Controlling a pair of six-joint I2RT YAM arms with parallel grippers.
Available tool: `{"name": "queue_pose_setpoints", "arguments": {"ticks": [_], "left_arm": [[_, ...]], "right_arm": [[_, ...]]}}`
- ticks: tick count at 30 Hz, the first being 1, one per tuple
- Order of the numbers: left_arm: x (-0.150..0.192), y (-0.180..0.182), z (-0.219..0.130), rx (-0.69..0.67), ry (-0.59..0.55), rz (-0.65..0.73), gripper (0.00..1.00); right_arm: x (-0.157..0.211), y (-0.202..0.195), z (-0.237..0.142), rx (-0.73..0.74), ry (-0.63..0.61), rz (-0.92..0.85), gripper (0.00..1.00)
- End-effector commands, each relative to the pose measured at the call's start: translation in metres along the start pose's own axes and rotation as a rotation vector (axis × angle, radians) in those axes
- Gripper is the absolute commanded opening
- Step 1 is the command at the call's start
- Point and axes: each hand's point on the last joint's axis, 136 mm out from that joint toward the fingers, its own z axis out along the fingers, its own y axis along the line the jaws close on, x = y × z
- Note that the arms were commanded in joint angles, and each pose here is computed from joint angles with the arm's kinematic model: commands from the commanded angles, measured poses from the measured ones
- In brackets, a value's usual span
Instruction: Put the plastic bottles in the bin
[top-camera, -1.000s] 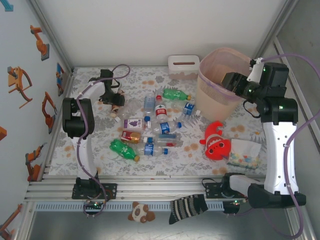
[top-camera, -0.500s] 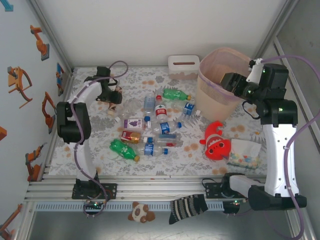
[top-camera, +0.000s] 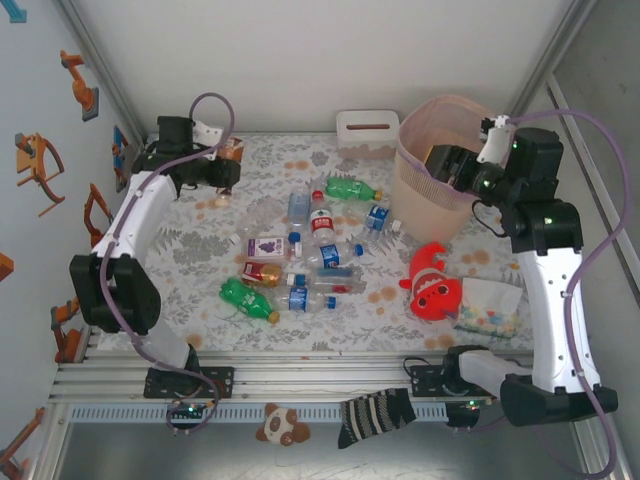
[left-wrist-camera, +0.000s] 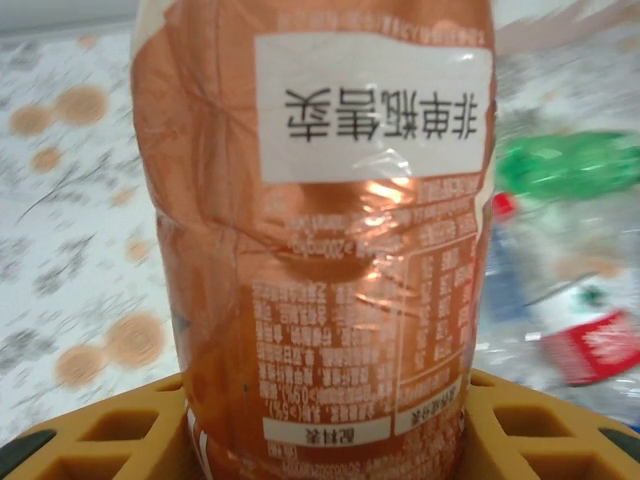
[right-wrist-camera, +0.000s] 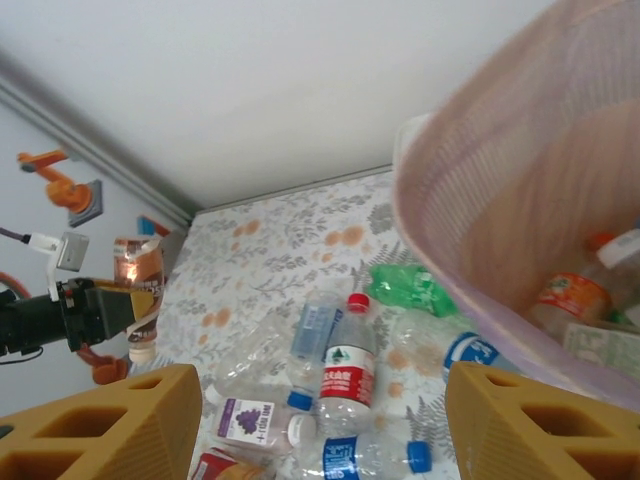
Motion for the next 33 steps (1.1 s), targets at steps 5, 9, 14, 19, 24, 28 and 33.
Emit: {"name": "queue_pose_setpoints", "arguments": {"ticks": [5,9,14,19,24,28,33], "left_arm": [[-0.042,-0.094,-0.066,0.411,-0.275,0.094,0.49],[-0.045,-0.133,-0.094,0.489,-0.346,0.218,0.49],[-0.041,-0.180,-0.128,0.603,-0.410,0.346,0.49],[-0.039,-0.216,-0.156,0.709,-0.469,0.394,0.49],[-0.032,-0.248,-0.173,0.814,-0.500,0.442,0.49],[-0.026,-0.269,-0.185,0.875,-0.513,0.475,0.49],[-0.020,-0.291,-0.200,0.946,-0.533,0.518,0.49]], "right_arm": [[0.001,0.057,0.003,-0.208,-0.049,-0.159,0.65],[0.007,0.080,0.007,-0.291,-0.045,-0.221,0.65],[0.012,0.114,0.005,-0.442,-0.057,-0.285,0.66],[0.018,0.147,-0.003,-0.588,-0.077,-0.351,0.67],[0.033,0.181,-0.013,-0.718,-0.082,-0.468,0.76],[0.042,0.199,-0.019,-0.769,-0.092,-0.537,0.81],[0.047,0.215,-0.023,-0.823,-0.106,-0.569,0.88]]}}
